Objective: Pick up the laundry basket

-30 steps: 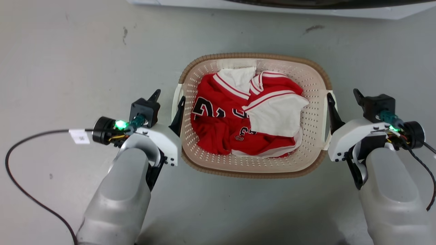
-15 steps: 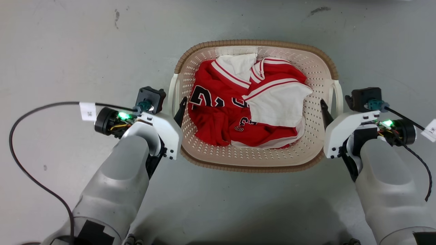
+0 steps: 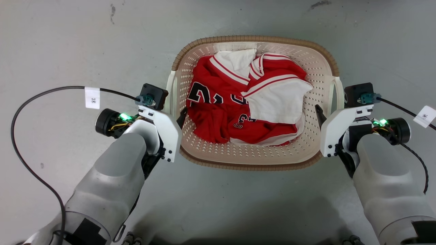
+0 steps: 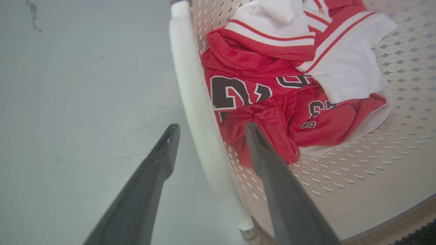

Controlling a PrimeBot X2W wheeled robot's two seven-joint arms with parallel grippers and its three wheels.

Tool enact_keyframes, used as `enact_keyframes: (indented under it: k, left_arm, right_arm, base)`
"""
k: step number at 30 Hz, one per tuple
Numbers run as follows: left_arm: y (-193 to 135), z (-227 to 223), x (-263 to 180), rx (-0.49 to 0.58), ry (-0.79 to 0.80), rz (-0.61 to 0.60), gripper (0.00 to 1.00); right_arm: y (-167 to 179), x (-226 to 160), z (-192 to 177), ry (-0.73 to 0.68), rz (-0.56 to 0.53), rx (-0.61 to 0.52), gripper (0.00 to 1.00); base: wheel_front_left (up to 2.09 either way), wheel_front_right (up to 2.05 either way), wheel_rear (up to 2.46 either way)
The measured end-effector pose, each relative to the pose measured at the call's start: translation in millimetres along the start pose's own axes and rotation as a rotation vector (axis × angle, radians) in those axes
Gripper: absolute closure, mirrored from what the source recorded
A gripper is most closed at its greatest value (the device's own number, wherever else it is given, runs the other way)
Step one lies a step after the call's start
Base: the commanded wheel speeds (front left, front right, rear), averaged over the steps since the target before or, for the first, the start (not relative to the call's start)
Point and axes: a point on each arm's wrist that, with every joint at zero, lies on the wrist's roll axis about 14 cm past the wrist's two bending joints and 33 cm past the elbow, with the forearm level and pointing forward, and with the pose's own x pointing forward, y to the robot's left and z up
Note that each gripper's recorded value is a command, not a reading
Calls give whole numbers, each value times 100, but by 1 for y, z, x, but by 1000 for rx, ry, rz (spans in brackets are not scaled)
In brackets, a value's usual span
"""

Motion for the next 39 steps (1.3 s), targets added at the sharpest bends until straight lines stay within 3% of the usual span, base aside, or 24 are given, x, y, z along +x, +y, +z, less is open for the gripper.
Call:
enact_keyframes:
  k: [8,9,10,11,25,39]
  left_arm:
    - [0,-8,1,1,30,-23,0]
    - [-2,-9,1,-5,35,-29,55]
    - [-3,-9,1,-11,37,-34,100]
    - [-4,-10,1,-14,38,-36,100]
    - [-13,-14,-11,-42,78,-78,100]
    - [-33,9,-71,10,75,-117,100]
  right_arm:
    - [-1,4,3,-4,-1,1,0]
    - [-1,5,4,-7,1,1,0]
    - [1,5,4,-4,4,0,66]
    - [1,6,4,-2,7,2,100]
    - [6,-1,4,27,14,-27,100]
    - [7,-67,30,89,-3,-66,100]
  base:
    - [0,0,0]
    - [0,0,0]
    - [0,0,0]
    - [0,0,0]
    - [0,0,0]
    - [0,0,0]
